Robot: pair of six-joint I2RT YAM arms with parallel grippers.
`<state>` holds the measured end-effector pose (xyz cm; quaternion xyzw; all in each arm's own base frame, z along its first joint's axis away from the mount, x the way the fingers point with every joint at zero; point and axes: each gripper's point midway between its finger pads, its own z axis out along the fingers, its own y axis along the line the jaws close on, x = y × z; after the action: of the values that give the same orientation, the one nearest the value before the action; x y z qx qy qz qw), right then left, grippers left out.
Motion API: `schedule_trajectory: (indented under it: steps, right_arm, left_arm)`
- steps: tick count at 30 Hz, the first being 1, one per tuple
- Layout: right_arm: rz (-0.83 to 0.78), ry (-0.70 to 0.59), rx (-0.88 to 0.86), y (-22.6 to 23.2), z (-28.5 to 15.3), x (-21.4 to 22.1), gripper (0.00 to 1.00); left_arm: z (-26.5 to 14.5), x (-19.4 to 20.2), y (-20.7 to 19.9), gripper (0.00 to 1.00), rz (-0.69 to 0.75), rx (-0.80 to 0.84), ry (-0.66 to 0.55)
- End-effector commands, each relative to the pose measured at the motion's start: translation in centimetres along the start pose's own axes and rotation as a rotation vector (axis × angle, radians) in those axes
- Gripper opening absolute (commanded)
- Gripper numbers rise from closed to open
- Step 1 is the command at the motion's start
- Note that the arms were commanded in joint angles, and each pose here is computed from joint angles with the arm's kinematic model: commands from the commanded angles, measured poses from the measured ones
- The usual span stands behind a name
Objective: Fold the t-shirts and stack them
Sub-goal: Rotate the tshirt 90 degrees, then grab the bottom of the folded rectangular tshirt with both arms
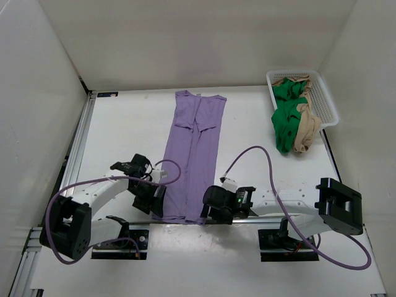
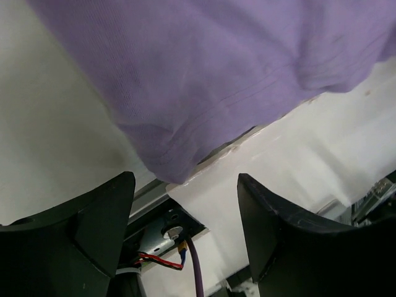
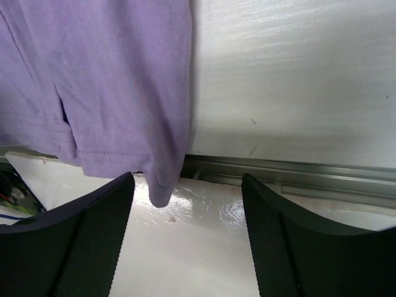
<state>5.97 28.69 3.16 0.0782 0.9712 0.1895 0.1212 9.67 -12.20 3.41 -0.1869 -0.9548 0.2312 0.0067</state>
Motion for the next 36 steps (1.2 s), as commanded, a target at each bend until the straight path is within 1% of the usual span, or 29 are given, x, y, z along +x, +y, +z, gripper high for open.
schedule_trajectory:
  steps: [1, 2, 3, 5, 8, 10, 12, 13, 15, 16, 19, 20, 22, 23, 25, 26, 27, 28, 29, 30, 31, 34, 35, 36]
  right_arm:
    - [0.013, -0.017, -0.034, 1.4, -0.3, -0.4, 0.71]
    - [0.013, -0.018, -0.037, 1.4, -0.1, -0.3, 0.7]
    - [0.016, -0.019, -0.05, 1.7, -0.1, -0.4, 0.67]
    - [0.014, -0.018, -0.043, 1.4, 0.2, -0.3, 0.65]
    - [0.008, 0.002, -0.065, 2.0, 0.3, 0.1, 0.65]
    - [0.01, 0.014, -0.082, 2.2, 0.6, 0.4, 0.69]
    - [0.011, 0.028, -0.096, 2.4, 0.9, 0.7, 0.7]
    - [0.009, 0.043, -0.087, 2.0, 1.3, 1.1, 0.67]
    - [0.018, 0.054, -0.088, 2.1, 1.4, 1.3, 0.63]
    - [0.018, 0.054, -0.086, 1.8, 1.6, 1.4, 0.59]
    - [0.019, 0.062, -0.101, 2.2, 1.5, 1.5, 0.51]
    - [0.012, 0.06, -0.112, 2.4, 1.5, 1.4, 0.51]
    - [0.001, 0.06, -0.103, 2.2, 1.7, 1.5, 0.47]
    - [0.001, 0.073, -0.105, 2.2, 1.6, 1.7, 0.39]
    - [0.001, 0.073, -0.105, 2.0, 1.8, 1.7, 0.28]
    - [0.001, 0.073, -0.105, 2.0, 1.8, 1.7, 0.18]
    - [0.001, 0.073, -0.105, 2.0, 1.8, 1.7, 0.14]
    - [0.0, 0.082, -0.106, 2.1, 1.7, 1.9, 0.08]
    - [0.0, 0.082, -0.106, 2.1, 1.7, 1.9, 0.0]
    - [0.002, 0.08, -0.118, 2.3, 1.4, 1.8, 0.0]
    - [0.004, 0.069, -0.127, 2.5, 1.2, 1.6, 0.0]
    - [-0.002, 0.028, -0.136, 2.5, -0.2, 0.6, 0.0]
    - [0.012, 0.001, -0.15, 2.6, -0.9, -0.5, 0.0]
    - [0.004, -0.014, -0.136, 2.3, -1.4, -1.2, 0.0]
  left_arm:
    - [1.0, 0.3, -0.2, 0.78, 0.019, 0.031, 0.008]
    - [1.2, 0.4, -0.3, 0.78, 0.028, 0.032, 0.009]
    - [1.2, 0.4, 0.1, 0.78, 0.028, 0.01, 0.009]
    - [1.4, 0.6, 0.4, 0.75, 0.018, -0.001, 0.03]
    - [1.8, 0.8, 0.8, 0.75, 0.008, -0.013, 0.051]
    - [1.7, 0.1, 0.7, 0.75, 0.018, -0.013, 0.029]
    - [1.7, -0.2, 0.8, 0.75, 0.023, -0.013, 0.019]
    - [1.7, -0.2, 0.8, 0.75, 0.023, -0.013, 0.019]
    - [1.8, -0.1, 0.6, 0.71, 0.031, -0.012, 0.023]
    - [1.8, -0.3, 0.6, 0.67, 0.035, -0.012, 0.015]
    - [1.8, -0.9, 0.6, 0.6, 0.042, -0.012, 0.003]
    - [1.8, -0.9, 0.4, 0.56, 0.042, -0.001, 0.003]
    - [1.8, -0.9, 0.4, 0.49, 0.042, -0.001, 0.003]
    - [1.8, -1.4, 0.4, 0.42, 0.046, -0.001, -0.005]
    - [1.7, -2.0, 0.3, 0.33, 0.055, 0.0, -0.024]
    - [1.5, -2.3, 0.2, 0.3, 0.059, 0.0, -0.033]
    - [1.7, -2.2, 0.3, 0.19, 0.054, -0.001, -0.022]
    - [1.6, -2.5, 0.3, 0.12, 0.054, -0.001, -0.022]
    - [1.6, -2.5, 0.3, 0.1, 0.054, -0.001, -0.022]
    - [1.6, -2.4, 0.1, 0.1, 0.054, 0.009, -0.022]
    - [1.3, -3.3, -0.3, 0.1, 0.064, 0.018, -0.042]
    - [0.0, -4.1, -1.6, 0.1, 0.092, 0.031, -0.036]
    - [-1.4, -5.8, -2.2, 0.1, 0.111, 0.017, -0.075]
    - [-2.1, -5.7, -2.0, 0.1, 0.101, -0.016, -0.058]
